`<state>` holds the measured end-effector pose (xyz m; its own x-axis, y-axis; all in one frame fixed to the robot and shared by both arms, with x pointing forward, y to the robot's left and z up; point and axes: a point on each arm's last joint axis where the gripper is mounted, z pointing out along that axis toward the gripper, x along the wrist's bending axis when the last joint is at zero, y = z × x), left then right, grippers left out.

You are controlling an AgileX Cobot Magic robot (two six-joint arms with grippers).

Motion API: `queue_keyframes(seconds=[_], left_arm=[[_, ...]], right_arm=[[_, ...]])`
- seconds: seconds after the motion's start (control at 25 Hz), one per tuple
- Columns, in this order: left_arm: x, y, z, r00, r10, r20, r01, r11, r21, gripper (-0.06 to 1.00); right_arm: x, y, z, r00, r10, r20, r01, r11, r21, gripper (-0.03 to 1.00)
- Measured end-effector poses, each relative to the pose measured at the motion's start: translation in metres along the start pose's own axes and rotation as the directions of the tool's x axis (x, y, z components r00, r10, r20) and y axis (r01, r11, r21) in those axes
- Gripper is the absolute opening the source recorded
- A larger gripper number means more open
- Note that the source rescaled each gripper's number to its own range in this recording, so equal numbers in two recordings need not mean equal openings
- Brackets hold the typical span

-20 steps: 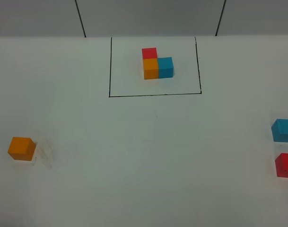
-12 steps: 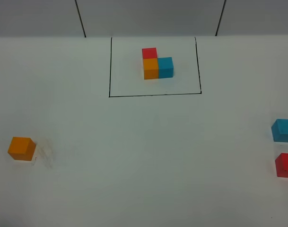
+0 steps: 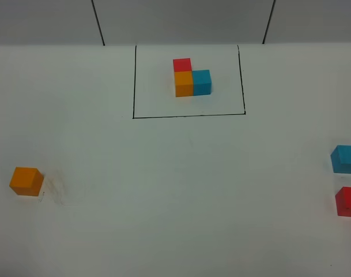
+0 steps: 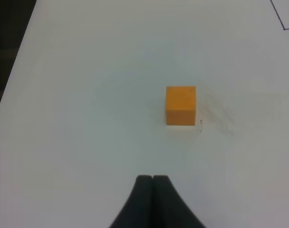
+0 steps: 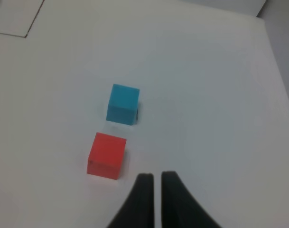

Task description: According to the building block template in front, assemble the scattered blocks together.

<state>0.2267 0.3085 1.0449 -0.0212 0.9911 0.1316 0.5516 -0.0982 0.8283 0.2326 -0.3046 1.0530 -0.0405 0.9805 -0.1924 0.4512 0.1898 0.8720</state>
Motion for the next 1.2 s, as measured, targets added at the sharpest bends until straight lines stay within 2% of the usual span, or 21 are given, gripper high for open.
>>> queue_keyframes(seconds=[0.96,1.08,1.2], left_arm=[[0.0,0.0,0.0,1.0,0.0,0.0,0.0,1.0,0.0,0.0],[0.0,0.0,0.0,1.0,0.0,0.0,0.0,1.0,0.0,0.04],[0.0001,0.0,0.0,1.0,-0.001,-0.001,0.001,1.0,0.0,0.18]], right_arm=[[0.0,0.0,0.0,1.0,0.0,0.0,0.0,1.0,0.0,0.01],[0.0,0.0,0.0,1.0,0.0,0.0,0.0,1.0,0.0,0.01],[0.0,0.0,0.0,1.0,0.0,0.0,0.0,1.0,0.0,0.01]])
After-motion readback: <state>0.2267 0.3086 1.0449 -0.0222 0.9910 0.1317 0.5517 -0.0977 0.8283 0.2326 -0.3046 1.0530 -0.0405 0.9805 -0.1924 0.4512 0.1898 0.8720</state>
